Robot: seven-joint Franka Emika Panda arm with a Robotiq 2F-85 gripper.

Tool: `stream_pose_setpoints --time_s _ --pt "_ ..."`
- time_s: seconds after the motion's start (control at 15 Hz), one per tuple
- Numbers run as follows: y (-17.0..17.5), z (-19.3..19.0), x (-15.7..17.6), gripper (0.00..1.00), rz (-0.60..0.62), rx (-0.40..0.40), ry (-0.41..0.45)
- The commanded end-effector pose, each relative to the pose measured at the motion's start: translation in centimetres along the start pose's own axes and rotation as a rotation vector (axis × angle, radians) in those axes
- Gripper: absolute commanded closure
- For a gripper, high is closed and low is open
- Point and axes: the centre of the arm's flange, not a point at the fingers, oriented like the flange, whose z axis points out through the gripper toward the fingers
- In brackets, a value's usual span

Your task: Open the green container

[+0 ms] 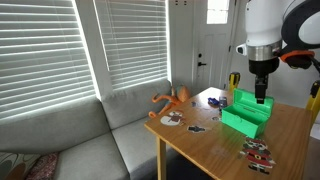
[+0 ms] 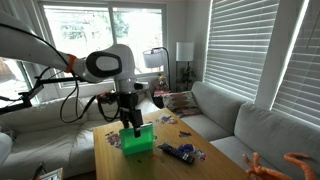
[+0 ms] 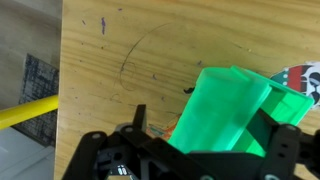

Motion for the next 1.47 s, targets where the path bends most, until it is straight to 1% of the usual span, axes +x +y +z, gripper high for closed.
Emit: stream_pose_setpoints --time_s 0.0,0.2,0.53,0.73,1.07,1.4 --pt "1.1 -0.4 -1.4 0.00 0.043 -0.020 -0.017" --pt "2.0 -0.4 -1.5 0.00 0.059 -0.018 -0.004" --pt "2.1 -0.7 -1.5 0.00 0.058 -0.009 0.015" --pt "2.6 -1.0 -1.4 0.00 0.071 0.021 0.044" --pt "3.7 -3.7 -1.6 0.00 0.104 0.079 0.127" --pt "5.1 -7.6 -2.7 0.00 0.154 0.144 0.214"
